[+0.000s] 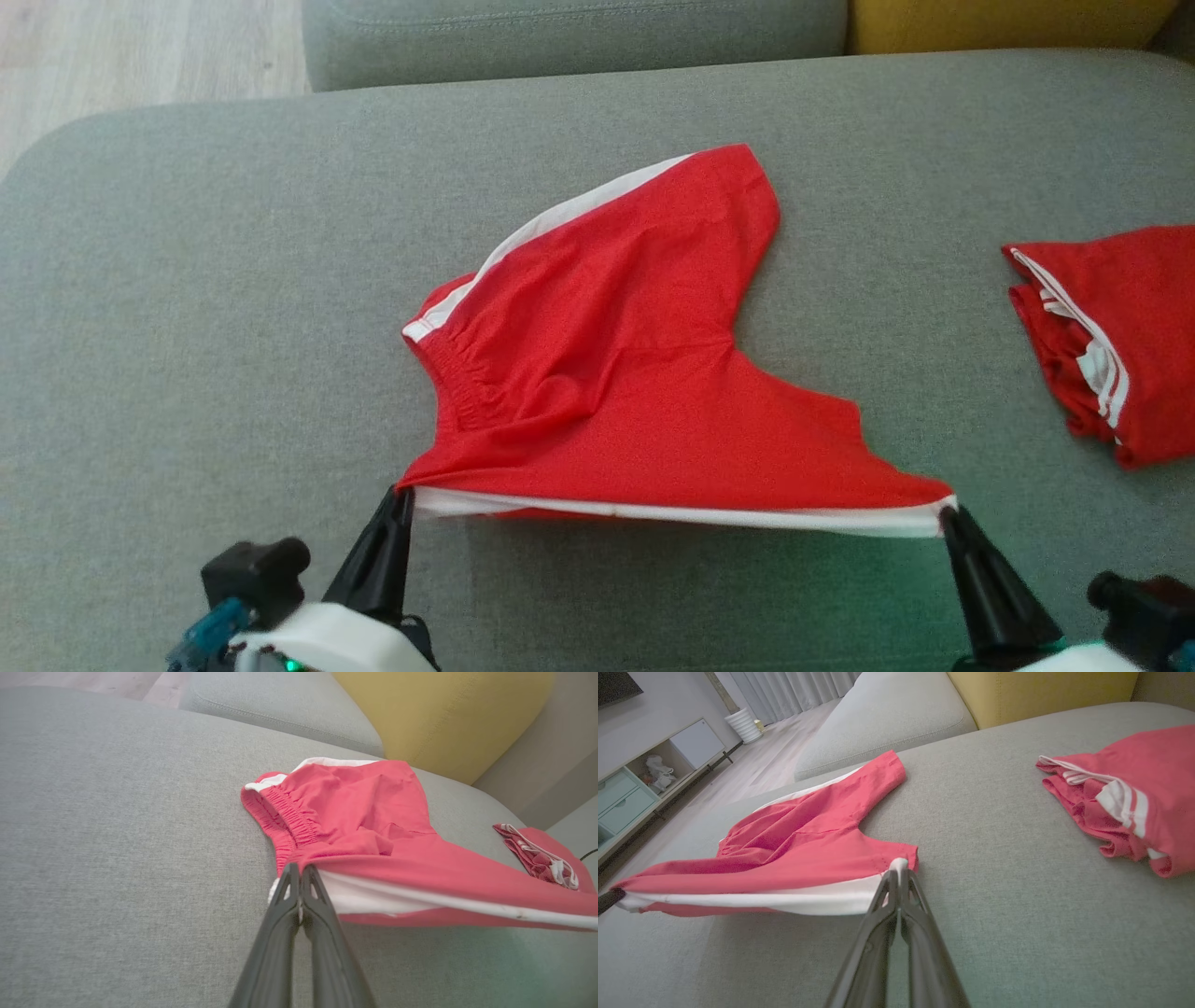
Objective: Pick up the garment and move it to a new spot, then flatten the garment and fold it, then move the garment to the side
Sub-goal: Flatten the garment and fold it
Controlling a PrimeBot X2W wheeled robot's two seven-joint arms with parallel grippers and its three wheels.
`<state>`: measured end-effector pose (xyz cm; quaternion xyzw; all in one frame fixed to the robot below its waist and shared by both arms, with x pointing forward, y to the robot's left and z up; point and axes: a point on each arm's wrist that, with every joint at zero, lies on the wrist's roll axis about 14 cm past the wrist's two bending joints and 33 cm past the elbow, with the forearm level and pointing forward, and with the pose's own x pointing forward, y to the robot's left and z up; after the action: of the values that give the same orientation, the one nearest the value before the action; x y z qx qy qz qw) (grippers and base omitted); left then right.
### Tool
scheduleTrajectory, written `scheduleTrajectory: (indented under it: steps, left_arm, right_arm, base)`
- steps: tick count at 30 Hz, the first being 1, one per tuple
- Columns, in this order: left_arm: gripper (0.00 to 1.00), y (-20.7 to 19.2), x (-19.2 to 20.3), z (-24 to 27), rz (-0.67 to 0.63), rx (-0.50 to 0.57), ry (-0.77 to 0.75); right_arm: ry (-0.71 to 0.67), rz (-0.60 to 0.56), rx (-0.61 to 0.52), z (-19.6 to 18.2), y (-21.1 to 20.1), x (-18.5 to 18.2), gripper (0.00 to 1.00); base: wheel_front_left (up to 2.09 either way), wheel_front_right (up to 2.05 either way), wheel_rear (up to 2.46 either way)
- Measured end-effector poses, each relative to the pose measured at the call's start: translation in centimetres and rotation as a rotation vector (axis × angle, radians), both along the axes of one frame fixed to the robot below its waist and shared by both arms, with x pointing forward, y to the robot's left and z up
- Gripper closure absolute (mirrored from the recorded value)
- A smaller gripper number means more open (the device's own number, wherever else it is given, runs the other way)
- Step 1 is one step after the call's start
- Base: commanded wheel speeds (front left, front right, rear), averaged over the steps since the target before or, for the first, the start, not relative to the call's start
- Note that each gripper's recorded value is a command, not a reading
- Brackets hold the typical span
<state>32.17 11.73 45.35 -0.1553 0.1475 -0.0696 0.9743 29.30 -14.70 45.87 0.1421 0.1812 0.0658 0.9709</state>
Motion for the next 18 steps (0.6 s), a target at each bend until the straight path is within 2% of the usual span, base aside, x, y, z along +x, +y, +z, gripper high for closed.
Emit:
scheduleTrajectory:
  steps: [6,9,10,12,16,18]
  left_arm:
    - [1.0,-0.9,1.1,-0.4,-0.042,-0.01,0.027]
    - [1.0,-1.7,3.5,0.0,-0.083,-0.015,0.009]
    - [1.0,-2.3,5.4,0.5,-0.097,-0.05,-0.002]
    - [1.0,-2.9,7.0,0.7,-0.1,-0.103,0.003]
    - [1.0,-2.4,9.6,-0.2,-0.088,-0.111,0.021]
    - [1.0,-2.2,10.2,-0.5,-0.081,-0.108,0.024]
  right_arm:
    - [-0.021,-0.012,-0.017,0.0,-0.8,2.7,1.0]
    - [-0.067,0.015,-0.054,0.6,-1.2,6.4,1.0]
    - [-0.095,0.047,-0.082,1.1,-1.2,9.2,1.0]
    - [-0.114,0.087,-0.104,1.5,-0.9,12.0,1.0]
    - [-0.133,0.179,-0.124,1.8,1.0,17.2,1.0]
    - [-0.128,0.203,-0.13,1.7,1.6,18.4,1.0]
  base:
    - [0.0,0.0,0.0]
    - [0.0,0.0,0.0]
    - [0.0,0.0,0.0]
    - [0.0,0.0,0.0]
    - [0.0,0.0,0.0]
    - [0.0,0.0,0.0]
